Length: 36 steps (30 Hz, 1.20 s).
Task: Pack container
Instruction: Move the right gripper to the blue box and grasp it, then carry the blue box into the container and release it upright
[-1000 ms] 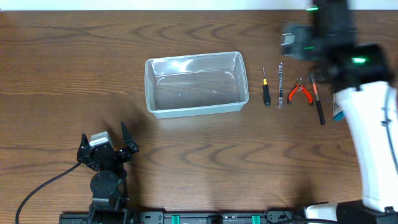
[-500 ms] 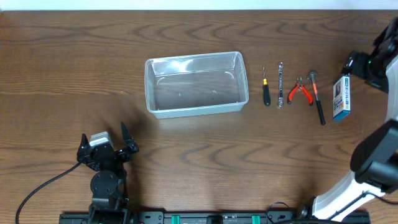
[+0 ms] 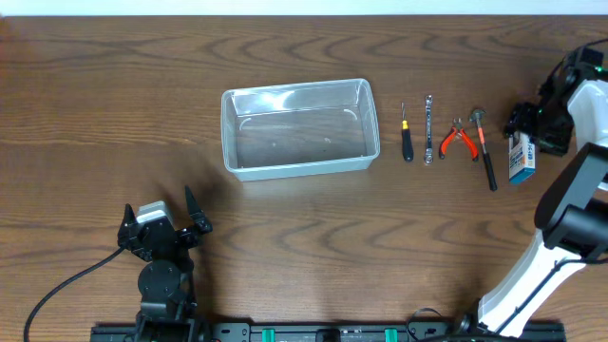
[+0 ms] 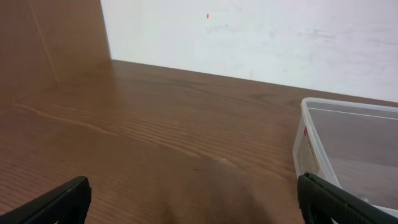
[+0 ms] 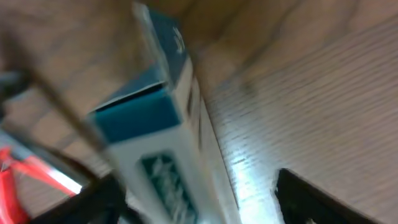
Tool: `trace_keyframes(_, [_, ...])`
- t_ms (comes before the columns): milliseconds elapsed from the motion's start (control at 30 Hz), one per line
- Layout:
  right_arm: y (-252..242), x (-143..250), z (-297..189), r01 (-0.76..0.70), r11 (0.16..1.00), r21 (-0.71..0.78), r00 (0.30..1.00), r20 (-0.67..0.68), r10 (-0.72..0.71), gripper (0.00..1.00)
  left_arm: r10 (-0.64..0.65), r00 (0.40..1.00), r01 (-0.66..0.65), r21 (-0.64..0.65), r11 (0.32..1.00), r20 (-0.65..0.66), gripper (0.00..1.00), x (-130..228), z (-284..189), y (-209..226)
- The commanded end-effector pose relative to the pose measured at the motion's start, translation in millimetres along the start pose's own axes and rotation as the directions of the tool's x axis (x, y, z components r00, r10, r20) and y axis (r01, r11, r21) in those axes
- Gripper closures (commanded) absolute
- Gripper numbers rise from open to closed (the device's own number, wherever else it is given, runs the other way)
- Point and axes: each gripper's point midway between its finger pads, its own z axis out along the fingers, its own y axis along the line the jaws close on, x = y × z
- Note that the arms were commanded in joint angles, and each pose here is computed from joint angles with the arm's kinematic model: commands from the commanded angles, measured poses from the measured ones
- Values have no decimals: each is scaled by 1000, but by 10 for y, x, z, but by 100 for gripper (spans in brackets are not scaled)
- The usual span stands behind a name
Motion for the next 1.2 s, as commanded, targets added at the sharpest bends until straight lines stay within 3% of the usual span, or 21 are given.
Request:
trace_keyframes(0, [-30,25,102,-48,999,18,999,-22,49,36,18,999,-19,-22,1000,-42,2,163,14,44])
trace_keyframes(200, [-26,10,104,-54,998,18,998,-16,54,50,18,999,-19,-22,1000,-42,2,163,14,44])
trace_keyframes(367, [-29,11,105,-76,997,18,997,-16,76,70,18,999,-19,-22,1000,-42,2,163,14,44])
trace_keyframes(433, [-29,12,105,-81,997,18,997,-16,81,72,18,999,-19,-22,1000,-42,2,163,14,44])
trace_keyframes(567, [-36,34,92,-95,995,23,995,-23,96,92,18,999,-19,-22,1000,-42,2,163,14,44])
trace_keyframes(700, [-23,24,-103,-173,985,15,985,-5,173,94,18,999,-19,-23,1000,-42,2,163,14,45])
trace_keyframes(833, [218,-82,-565,-160,981,-108,983,77,169,97,18,999,-19,-23,1000,-42,2,163,14,45])
trace_keyframes(1000, [853,-14,-1493,-2,955,-298,965,250,80,99,18,999,-19,-22,1000,-42,2,163,14,44])
trace_keyframes(1167, [1650,360,-2118,234,911,-341,916,392,-88,99,18,999,-19,-23,1000,-42,2,163,14,45])
